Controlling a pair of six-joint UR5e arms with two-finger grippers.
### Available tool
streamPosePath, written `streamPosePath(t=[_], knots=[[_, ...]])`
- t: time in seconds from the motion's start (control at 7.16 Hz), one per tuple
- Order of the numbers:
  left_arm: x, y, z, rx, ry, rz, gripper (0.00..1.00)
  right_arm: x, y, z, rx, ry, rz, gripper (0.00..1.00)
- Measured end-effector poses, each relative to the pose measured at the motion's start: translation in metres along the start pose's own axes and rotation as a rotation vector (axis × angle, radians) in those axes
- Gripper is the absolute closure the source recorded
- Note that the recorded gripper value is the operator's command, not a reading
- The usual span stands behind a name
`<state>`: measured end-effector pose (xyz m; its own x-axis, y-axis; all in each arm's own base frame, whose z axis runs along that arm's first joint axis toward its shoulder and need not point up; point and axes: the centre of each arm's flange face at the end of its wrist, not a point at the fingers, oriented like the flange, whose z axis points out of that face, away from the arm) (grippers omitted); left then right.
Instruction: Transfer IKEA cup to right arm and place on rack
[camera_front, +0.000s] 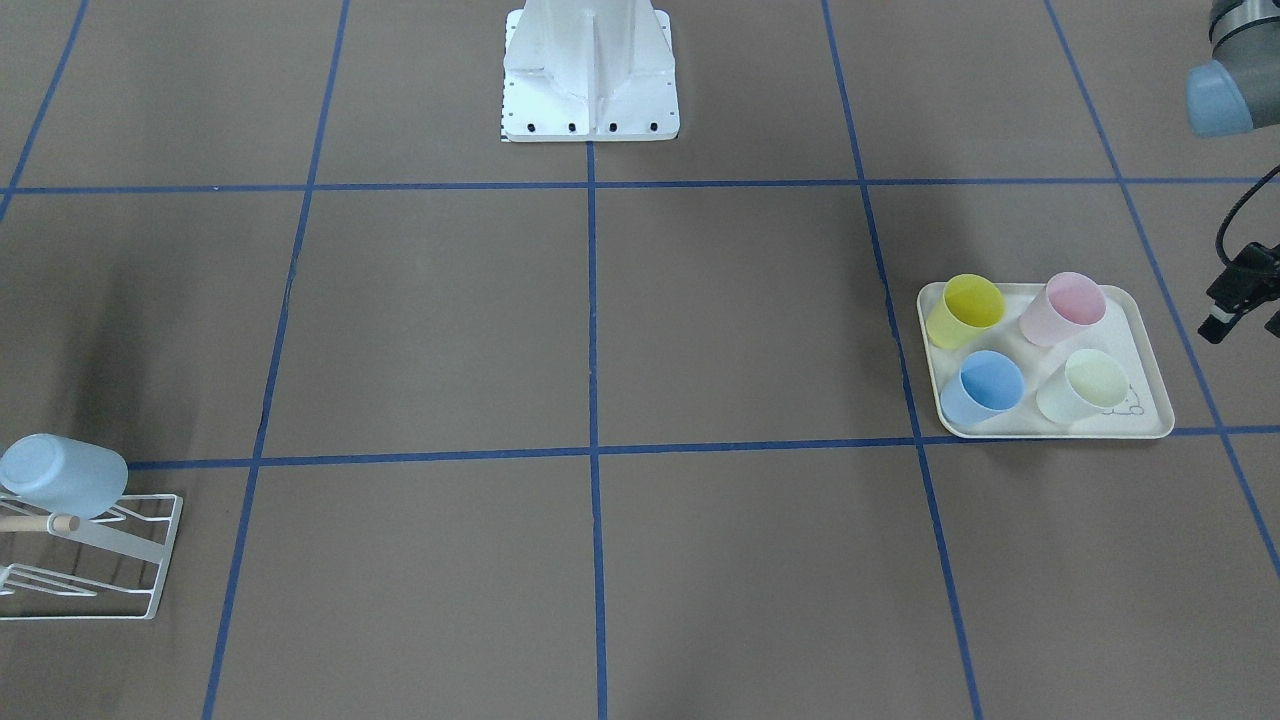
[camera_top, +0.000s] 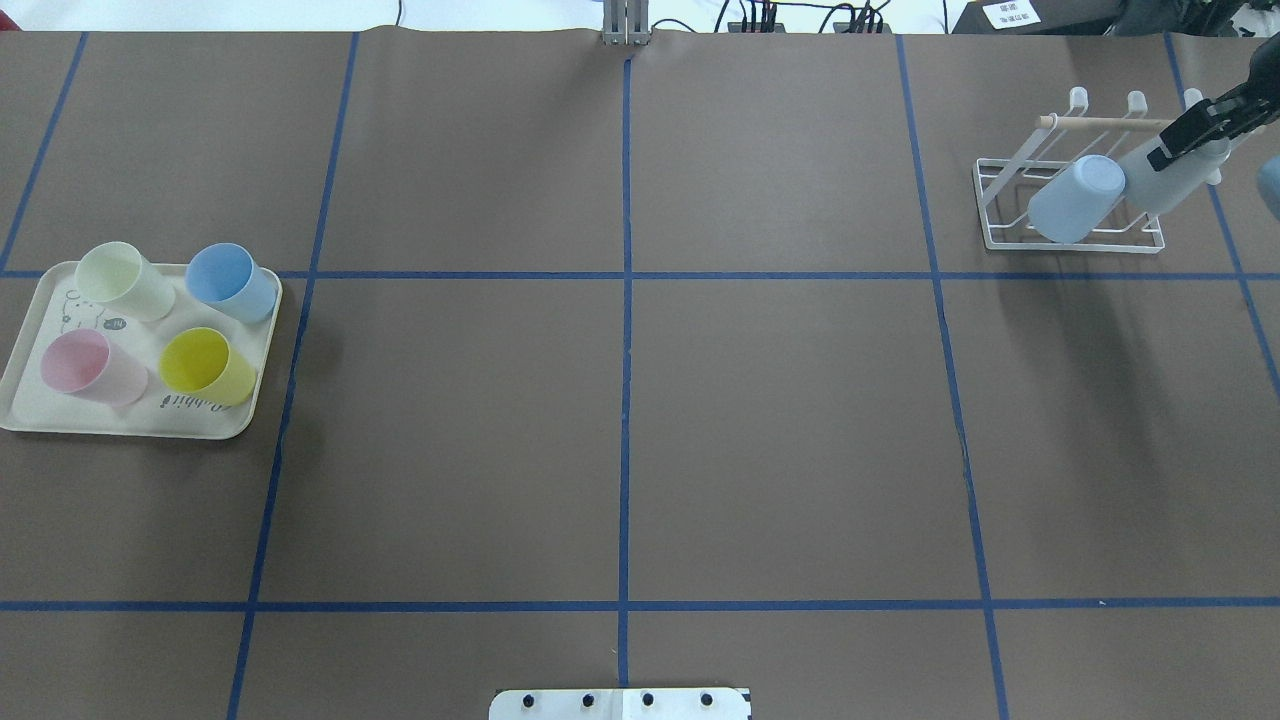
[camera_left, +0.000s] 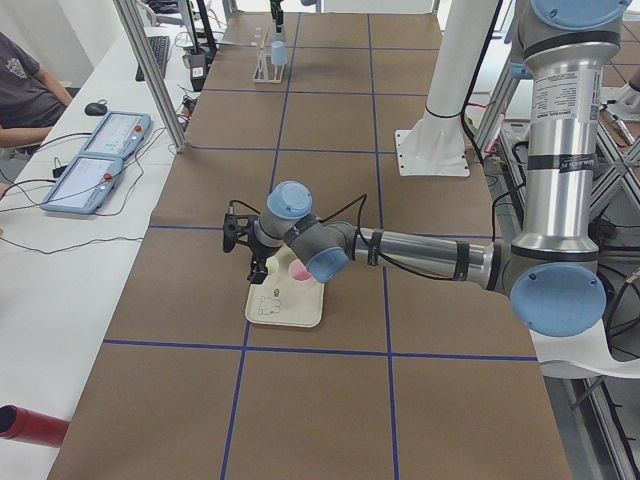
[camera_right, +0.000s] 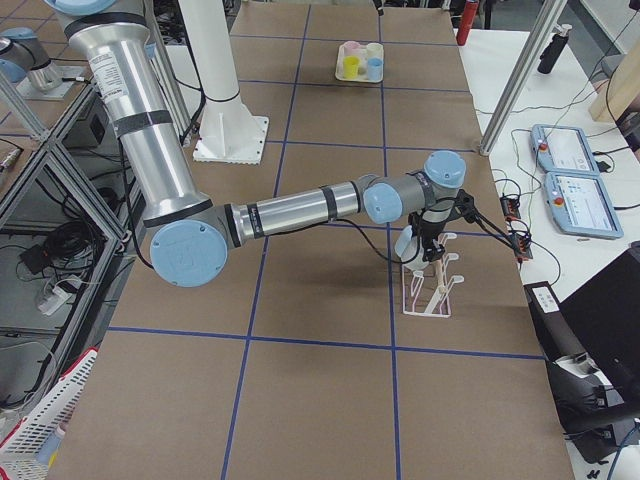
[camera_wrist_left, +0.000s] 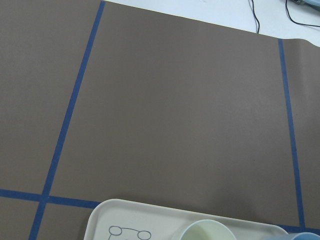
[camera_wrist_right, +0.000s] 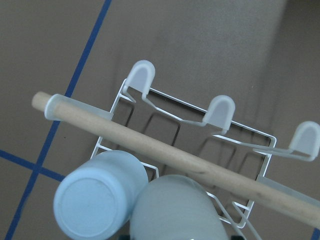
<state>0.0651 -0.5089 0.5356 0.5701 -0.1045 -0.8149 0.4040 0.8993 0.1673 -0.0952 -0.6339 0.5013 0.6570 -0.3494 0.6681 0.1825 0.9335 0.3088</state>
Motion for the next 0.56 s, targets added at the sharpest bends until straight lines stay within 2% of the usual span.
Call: streamPosePath(t=[0.14,0.28,0.56], knots=[[0.000,0.000,0.000,-0.001,0.001,0.000,0.00,-0.003,0.000,0.005,-0.007,-0.002,-0.004,0.18],[0.000,0.000,0.000,-0.002,0.000,-0.001,0.00,-0.005,0.000,0.009,-0.013,-0.002,-0.008,0.01],[-0.006,0.003,0.004,-0.014,-0.010,-0.007,0.00,-0.010,0.000,0.018,-0.023,0.015,-0.014,0.00]])
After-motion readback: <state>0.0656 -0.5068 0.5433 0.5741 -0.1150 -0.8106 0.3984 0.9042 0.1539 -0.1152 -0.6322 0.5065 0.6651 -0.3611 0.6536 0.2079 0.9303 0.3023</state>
